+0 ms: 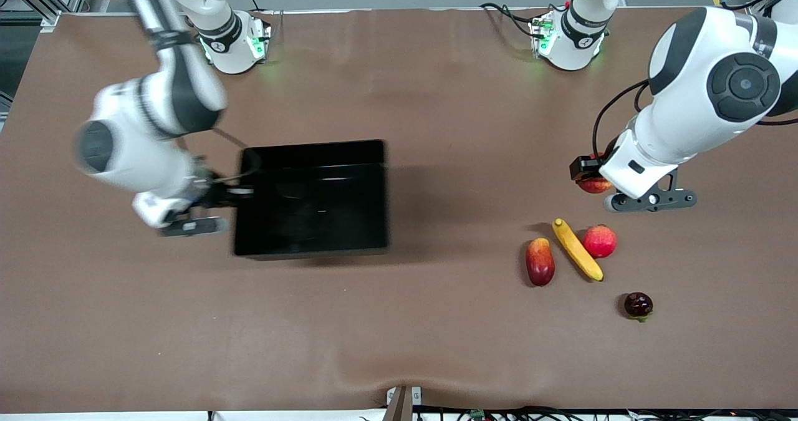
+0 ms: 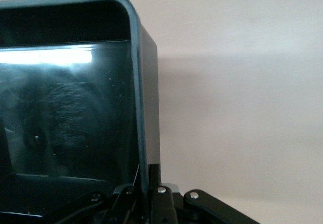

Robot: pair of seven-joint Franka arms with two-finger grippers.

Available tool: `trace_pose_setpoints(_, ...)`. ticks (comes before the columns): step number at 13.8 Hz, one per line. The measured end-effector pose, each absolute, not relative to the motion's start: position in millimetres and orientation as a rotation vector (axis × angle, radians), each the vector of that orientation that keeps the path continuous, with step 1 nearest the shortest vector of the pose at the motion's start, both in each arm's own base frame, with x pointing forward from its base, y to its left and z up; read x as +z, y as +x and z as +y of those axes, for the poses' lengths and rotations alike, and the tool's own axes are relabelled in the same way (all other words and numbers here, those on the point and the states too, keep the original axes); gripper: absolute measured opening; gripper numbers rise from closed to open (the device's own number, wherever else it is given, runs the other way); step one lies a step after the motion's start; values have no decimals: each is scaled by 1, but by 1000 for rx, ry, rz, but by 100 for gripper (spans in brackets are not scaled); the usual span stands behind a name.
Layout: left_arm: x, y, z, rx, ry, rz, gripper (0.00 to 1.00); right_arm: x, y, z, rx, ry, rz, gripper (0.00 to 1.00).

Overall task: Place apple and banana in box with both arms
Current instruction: 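Push the black box toward the fruit with the right gripper, then hold the box with the right gripper while the left gripper nears it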

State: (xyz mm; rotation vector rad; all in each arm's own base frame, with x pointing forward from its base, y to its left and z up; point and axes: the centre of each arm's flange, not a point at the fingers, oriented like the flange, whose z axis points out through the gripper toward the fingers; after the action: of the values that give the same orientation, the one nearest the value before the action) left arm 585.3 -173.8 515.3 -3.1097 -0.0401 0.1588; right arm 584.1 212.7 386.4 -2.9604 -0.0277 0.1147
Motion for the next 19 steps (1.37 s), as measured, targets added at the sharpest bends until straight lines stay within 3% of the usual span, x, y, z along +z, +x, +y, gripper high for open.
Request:
trace_pose_setpoints(8, 504, 586, -182, 191, -3111, -17, 74, 283, 495, 424, 123, -2903, 96, 5)
trace_pose_setpoints(11, 490, 589, -187, 229, -3112, -16, 74, 267, 469, 459, 131, -2909, 78, 5)
trace_pose_setpoints(19, 495, 586, -219, 223, -3149, -15, 74, 246, 444, 498, 142, -2911, 192, 6)
